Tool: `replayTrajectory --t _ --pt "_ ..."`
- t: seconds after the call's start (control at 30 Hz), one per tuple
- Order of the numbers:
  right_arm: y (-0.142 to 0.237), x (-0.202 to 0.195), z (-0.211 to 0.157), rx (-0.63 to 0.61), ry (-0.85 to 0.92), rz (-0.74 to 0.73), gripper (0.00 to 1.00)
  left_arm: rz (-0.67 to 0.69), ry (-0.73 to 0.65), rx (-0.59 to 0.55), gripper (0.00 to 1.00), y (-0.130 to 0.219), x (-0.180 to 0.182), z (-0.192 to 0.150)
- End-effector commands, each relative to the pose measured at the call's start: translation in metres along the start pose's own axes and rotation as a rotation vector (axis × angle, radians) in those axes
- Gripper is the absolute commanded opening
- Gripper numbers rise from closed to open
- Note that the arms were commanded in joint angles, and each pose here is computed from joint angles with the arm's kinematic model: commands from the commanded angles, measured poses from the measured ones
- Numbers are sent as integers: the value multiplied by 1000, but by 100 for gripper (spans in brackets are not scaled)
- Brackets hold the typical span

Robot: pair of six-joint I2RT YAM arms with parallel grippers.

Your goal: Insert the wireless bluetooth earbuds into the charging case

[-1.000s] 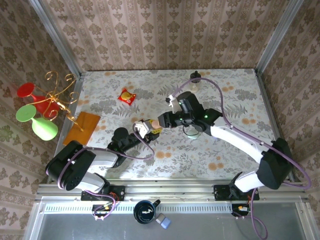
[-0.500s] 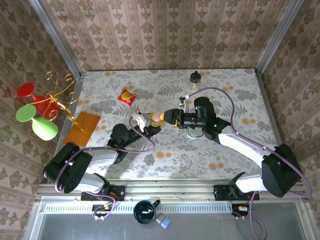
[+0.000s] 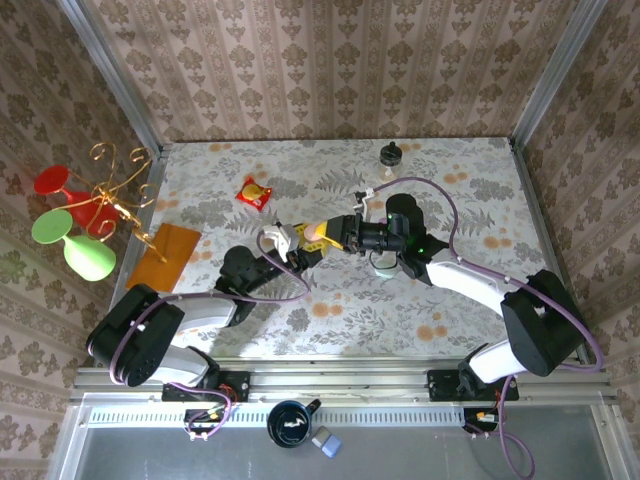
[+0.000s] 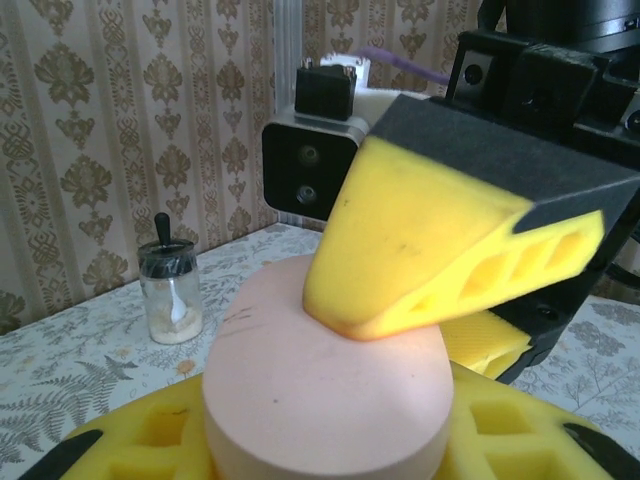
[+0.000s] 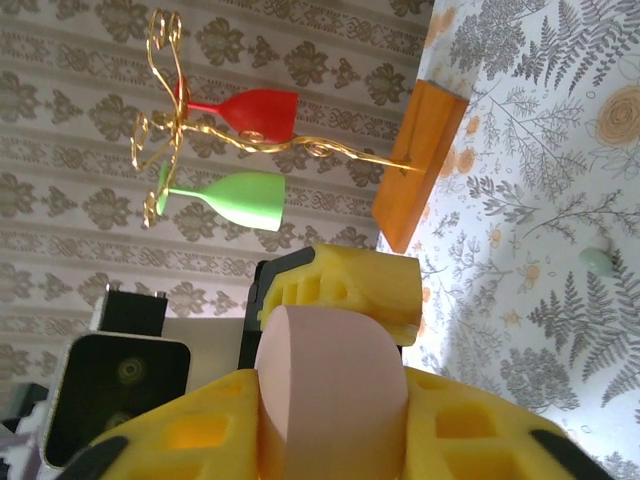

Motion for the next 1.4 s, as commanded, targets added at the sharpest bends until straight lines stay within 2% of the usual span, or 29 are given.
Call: replayTrajectory --t 0.0,0.1,0.2,0.3,0.5,0.67,0.73,0.9,1.17,1.37 --pt "-5 -2 -4 20 13 17 21 -42 -27 -22 33 0 -9 6" --pt "-4 -3 -3 17 19 4 17 -30 -35 -22 40 1 -7 6" --pt "-2 -8 0 4 26 -26 17 -20 -40 -16 62 4 -4 4" --pt "7 -29 7 -57 22 -116 16 8 -41 9 77 10 1 -4" --pt "33 -90 15 -155 -15 -374 16 60 -43 189 92 22 9 -36" --pt "43 -129 25 -189 7 -557 16 62 -71 305 100 32 7 -54" --pt "43 -143 32 -197 4 -599 16 44 -77 338 100 35 4 -59" --pt "38 -176 46 -194 -8 -727 18 38 -70 354 100 37 2 -61" --pt "16 -212 46 -138 -70 -744 23 62 -63 370 100 38 6 -62" --pt "16 -216 44 -118 -59 -763 36 97 -19 431 100 35 12 -66"
Point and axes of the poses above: each hand's point on the last joint's axis, 136 mm out from that joint toward the fingers, its own y axis back along the fingers, its own x axis along the line the jaws close on, z = x × y, the point moved 3 cm from there along y, back along the fingers, and after that the axes turned 3 degrees about y, right-handed, at the moved point
